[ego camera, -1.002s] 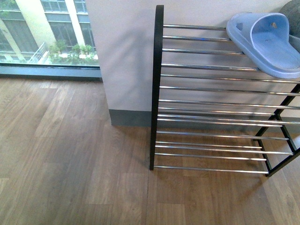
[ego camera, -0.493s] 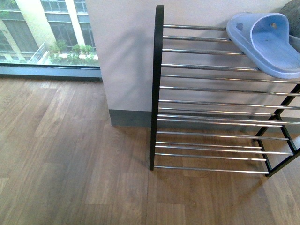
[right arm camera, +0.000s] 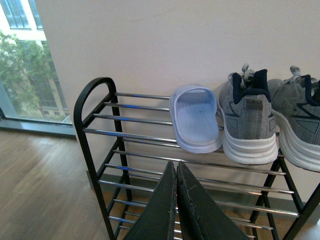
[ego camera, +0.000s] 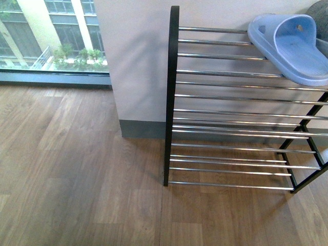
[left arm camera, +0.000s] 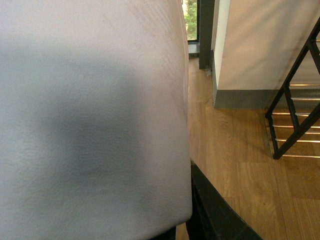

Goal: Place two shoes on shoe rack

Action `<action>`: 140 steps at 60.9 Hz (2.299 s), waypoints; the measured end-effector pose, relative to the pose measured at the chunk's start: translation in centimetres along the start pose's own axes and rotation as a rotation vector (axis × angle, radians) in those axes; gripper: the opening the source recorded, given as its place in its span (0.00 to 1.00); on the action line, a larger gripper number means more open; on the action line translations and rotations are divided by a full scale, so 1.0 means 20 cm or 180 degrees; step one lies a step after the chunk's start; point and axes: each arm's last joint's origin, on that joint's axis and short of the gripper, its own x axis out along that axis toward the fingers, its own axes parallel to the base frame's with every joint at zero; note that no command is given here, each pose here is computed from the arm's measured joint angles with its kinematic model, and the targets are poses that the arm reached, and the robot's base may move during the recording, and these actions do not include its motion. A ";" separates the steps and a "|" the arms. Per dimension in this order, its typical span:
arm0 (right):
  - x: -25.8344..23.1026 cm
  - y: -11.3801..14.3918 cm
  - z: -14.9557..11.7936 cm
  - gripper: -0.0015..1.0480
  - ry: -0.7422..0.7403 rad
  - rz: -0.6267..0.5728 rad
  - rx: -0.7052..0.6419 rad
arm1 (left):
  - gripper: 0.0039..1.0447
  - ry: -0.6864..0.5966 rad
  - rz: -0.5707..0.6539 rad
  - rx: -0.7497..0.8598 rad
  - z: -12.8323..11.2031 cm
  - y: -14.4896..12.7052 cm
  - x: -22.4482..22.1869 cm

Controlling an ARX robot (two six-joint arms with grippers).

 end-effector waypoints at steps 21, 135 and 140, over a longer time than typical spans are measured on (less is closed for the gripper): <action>0.00 0.00 0.00 0.51 0.0000 0.0000 -0.0002 | 0.02 0.0000 -0.0001 0.0001 0.00 0.00 0.00; 0.00 0.00 0.00 0.91 0.0001 -0.0007 -0.0001 | 0.02 0.0723 -0.1203 -0.0793 0.85 -1.05 1.31; 0.00 0.00 0.00 0.91 0.0001 -0.0006 -0.0001 | 0.02 0.0748 -0.1208 -0.0780 0.85 -1.08 1.35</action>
